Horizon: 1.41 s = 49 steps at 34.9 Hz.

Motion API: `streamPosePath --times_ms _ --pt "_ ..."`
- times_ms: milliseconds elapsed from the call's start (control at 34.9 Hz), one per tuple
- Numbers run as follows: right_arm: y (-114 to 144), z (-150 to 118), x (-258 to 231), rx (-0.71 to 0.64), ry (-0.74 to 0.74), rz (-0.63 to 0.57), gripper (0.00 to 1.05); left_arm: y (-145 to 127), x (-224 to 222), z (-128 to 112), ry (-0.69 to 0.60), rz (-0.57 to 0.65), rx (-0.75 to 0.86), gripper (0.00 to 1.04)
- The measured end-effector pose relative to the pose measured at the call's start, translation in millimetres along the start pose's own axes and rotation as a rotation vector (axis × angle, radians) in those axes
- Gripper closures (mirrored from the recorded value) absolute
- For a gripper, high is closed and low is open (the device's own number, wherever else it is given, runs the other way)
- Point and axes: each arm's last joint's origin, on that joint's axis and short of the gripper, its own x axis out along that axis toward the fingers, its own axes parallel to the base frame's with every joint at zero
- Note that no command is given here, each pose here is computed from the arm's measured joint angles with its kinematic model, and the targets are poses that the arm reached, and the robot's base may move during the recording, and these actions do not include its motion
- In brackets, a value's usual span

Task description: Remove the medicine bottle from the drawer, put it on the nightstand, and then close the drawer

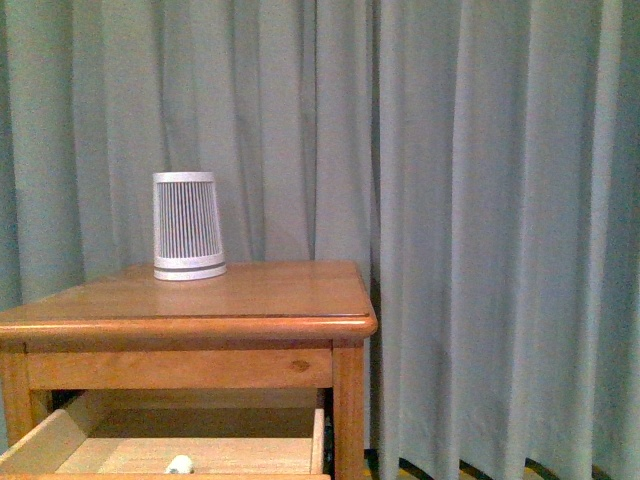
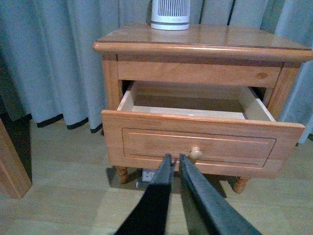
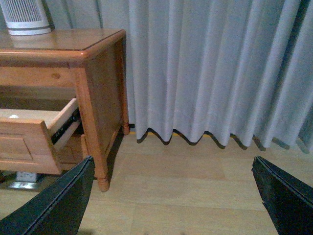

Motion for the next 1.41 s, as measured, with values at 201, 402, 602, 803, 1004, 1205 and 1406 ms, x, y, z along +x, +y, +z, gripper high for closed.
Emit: streamPosePath --times_ms 201,402,602,803,1004,1205,1406 --pt "0.0 0.0 0.0 0.000 0.000 0.000 0.07 0.0 0.0 0.0 0.000 0.000 0.000 0.59" --pt "-0.1 0.0 0.0 0.000 0.000 -0.002 0.07 0.0 0.0 0.0 0.000 -0.002 0.000 0.23" --pt "-0.1 0.0 0.0 0.000 0.000 -0.002 0.07 0.0 -0.2 0.2 -0.003 0.000 0.003 0.07" --pt "0.0 0.0 0.0 0.000 0.000 -0.001 0.07 0.0 -0.2 0.1 -0.001 0.000 0.003 0.07" --pt "0.0 0.0 0.1 0.000 0.001 -0.002 0.07 0.1 -0.4 0.4 -0.005 0.001 0.003 0.07" --pt "0.1 -0.1 0.1 0.000 0.001 0.005 0.07 0.2 -0.3 0.1 -0.003 0.005 0.003 0.07" --pt "-1.4 13.9 18.4 0.035 0.110 -0.413 0.07 0.1 -0.3 0.1 -0.003 0.002 0.003 0.07"
